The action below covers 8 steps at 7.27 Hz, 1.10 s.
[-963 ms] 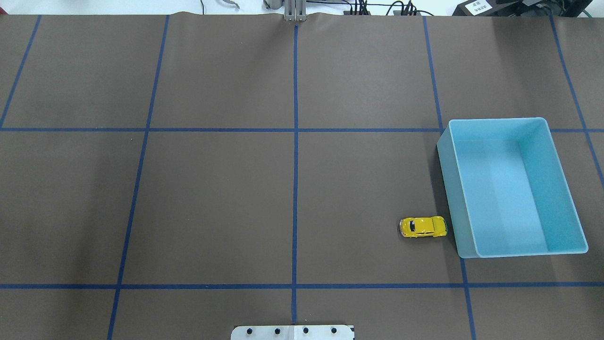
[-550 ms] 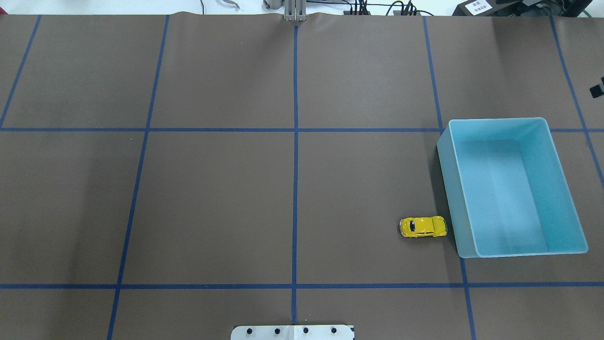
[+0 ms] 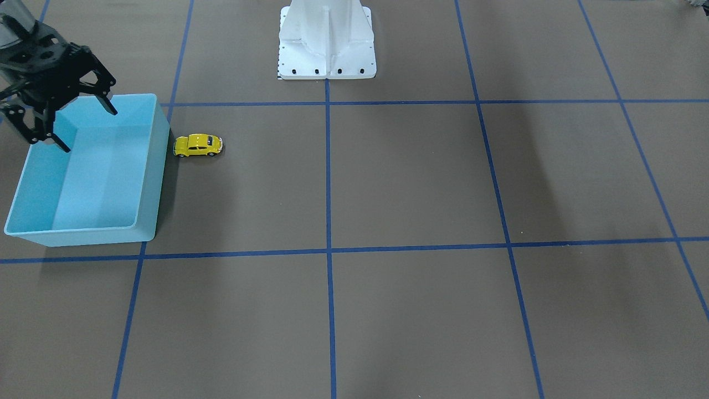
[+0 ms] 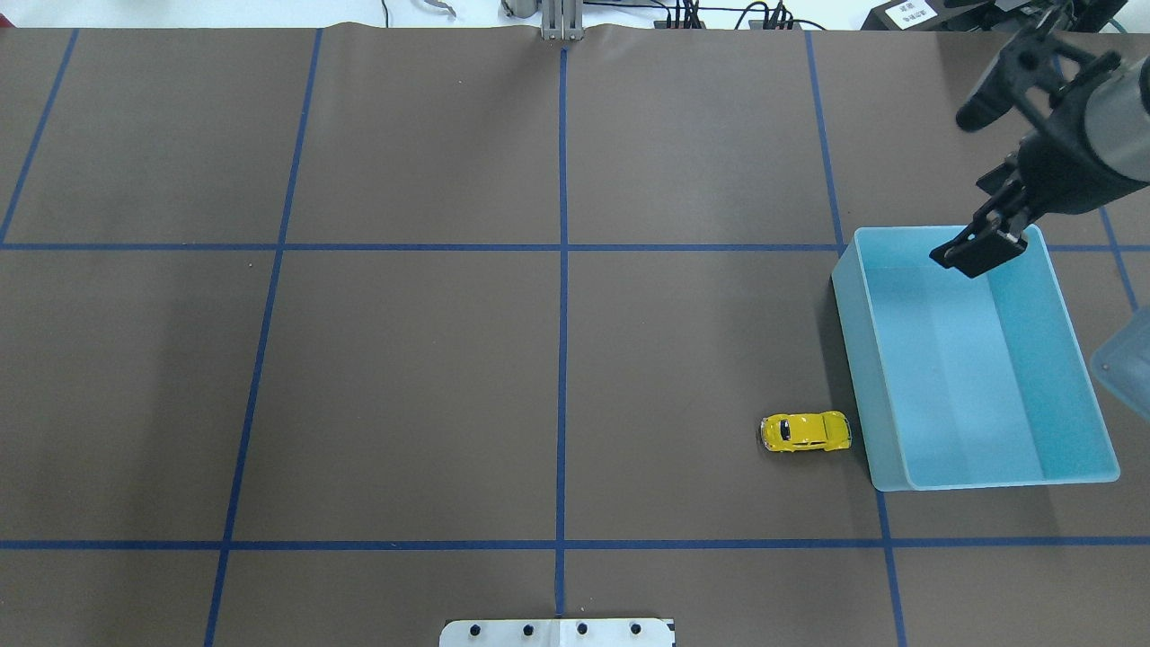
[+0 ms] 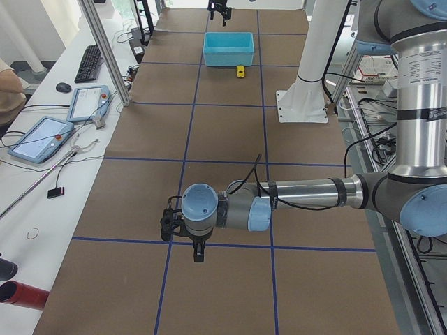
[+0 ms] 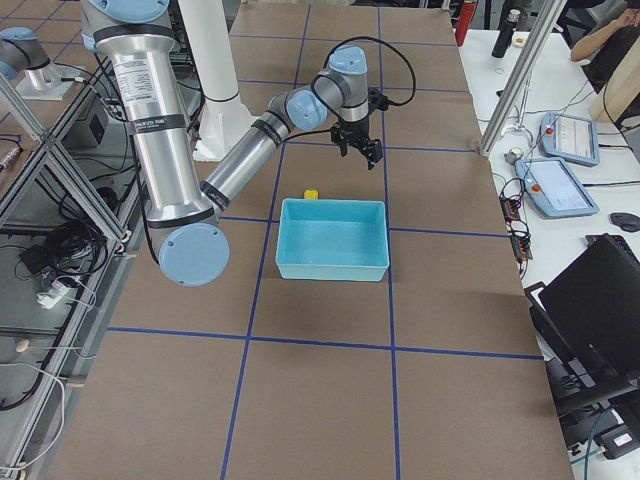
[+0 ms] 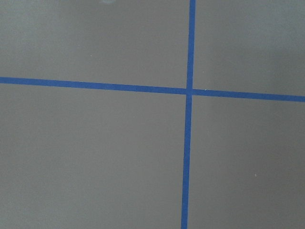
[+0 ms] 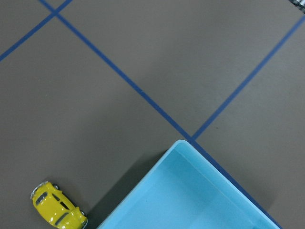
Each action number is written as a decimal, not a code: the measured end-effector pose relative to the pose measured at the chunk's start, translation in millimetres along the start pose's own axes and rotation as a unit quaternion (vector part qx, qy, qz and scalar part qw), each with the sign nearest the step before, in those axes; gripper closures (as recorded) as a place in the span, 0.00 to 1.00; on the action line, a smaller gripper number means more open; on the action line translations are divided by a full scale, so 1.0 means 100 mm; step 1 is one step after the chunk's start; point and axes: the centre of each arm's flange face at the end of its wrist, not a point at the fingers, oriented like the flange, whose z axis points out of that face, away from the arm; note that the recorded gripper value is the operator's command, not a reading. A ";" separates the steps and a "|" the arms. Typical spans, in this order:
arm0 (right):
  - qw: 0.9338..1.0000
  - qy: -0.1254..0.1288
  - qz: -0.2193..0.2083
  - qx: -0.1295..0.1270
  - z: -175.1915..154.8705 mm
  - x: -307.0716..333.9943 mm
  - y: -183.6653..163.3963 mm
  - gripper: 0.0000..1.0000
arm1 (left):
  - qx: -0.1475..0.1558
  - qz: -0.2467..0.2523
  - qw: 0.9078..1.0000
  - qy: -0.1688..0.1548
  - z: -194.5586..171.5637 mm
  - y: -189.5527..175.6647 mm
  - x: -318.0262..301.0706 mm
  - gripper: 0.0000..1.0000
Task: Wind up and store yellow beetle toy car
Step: 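Move the right gripper down to the car beside the blue bin, then close the right gripper on the yellow car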
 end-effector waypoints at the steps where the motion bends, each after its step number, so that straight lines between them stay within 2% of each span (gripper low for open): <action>1: 0.998 -0.012 -0.057 0.003 0.24 -0.13 0.02 0.00 | -0.001 -0.001 1.000 -0.001 0.03 0.06 -0.04 0.00; 3: 0.989 -0.038 -0.142 0.024 0.94 -0.35 -0.02 0.00 | 0.003 0.002 1.000 -0.001 0.06 0.17 -0.09 0.00; 4: 0.983 -0.050 -0.172 0.029 1.16 -0.47 -0.03 0.00 | 0.004 0.003 1.000 -0.002 0.06 0.18 -0.09 0.00; 6: 0.977 -0.065 -0.199 0.030 1.34 -0.76 -0.05 0.00 | 0.005 0.003 1.000 -0.002 0.07 0.18 -0.08 0.00; 8: 0.974 -0.077 -0.213 0.013 1.48 -1.01 0.10 0.00 | 0.005 0.004 1.000 -0.002 0.07 0.18 -0.08 0.00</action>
